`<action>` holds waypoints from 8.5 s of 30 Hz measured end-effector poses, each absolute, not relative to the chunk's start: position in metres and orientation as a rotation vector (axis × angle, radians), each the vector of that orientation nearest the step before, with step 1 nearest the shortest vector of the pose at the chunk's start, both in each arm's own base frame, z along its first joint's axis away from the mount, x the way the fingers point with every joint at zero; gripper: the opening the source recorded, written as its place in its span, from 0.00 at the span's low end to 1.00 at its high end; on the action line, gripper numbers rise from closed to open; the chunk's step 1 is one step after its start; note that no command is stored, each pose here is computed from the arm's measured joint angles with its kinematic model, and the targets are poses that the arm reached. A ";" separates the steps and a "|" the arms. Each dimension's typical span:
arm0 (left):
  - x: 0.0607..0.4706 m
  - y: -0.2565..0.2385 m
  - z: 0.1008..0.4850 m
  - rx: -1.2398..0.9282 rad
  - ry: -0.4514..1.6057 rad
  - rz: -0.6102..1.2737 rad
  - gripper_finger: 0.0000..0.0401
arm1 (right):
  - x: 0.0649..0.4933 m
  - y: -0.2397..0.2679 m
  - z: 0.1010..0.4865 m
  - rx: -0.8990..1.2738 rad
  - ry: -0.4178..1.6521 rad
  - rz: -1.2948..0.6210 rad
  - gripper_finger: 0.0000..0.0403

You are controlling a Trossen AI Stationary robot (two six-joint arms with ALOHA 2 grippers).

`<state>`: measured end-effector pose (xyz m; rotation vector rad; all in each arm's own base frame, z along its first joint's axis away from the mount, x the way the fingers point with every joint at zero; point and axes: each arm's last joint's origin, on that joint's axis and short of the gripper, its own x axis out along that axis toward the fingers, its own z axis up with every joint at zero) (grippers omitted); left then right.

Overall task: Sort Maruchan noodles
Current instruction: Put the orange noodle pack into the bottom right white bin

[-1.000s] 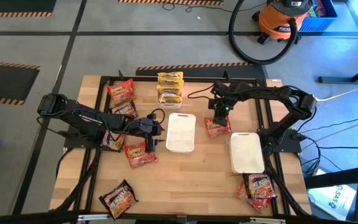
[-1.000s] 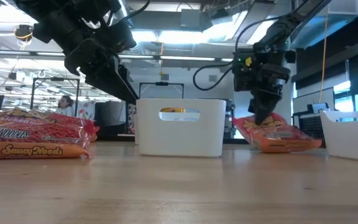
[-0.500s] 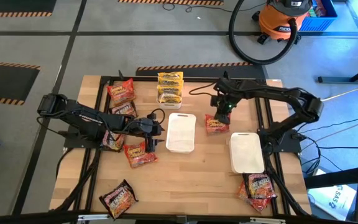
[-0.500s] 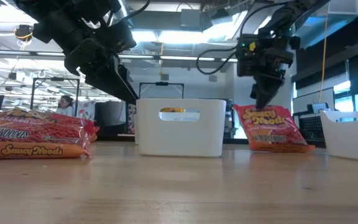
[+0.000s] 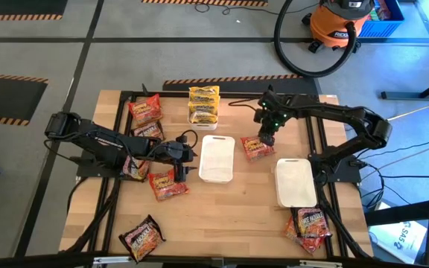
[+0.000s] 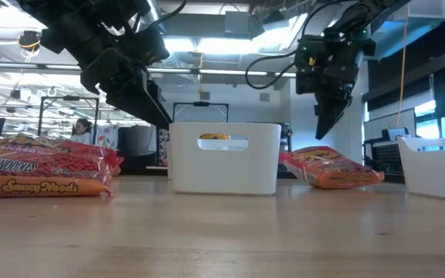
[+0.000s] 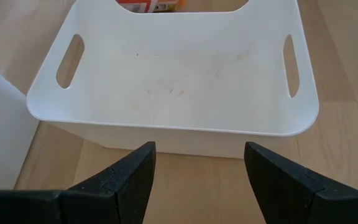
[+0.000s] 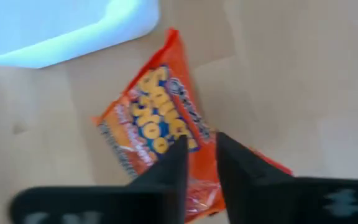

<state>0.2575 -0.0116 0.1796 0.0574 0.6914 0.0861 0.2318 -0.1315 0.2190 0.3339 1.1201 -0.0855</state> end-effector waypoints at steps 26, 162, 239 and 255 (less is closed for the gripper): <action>0.258 -0.012 0.180 0.057 0.691 0.085 0.60 | 0.241 -0.143 0.220 0.245 1.031 -0.151 0.88; 0.259 -0.012 0.182 0.054 0.661 0.089 0.60 | 0.144 0.034 0.206 0.019 1.231 -0.400 0.09; 0.210 -0.008 0.231 -0.087 1.022 0.303 0.60 | 0.225 0.063 0.246 0.086 0.384 0.045 0.45; 0.196 0.029 0.198 -0.424 1.135 0.161 0.60 | 0.235 0.064 0.232 0.059 0.437 0.029 0.45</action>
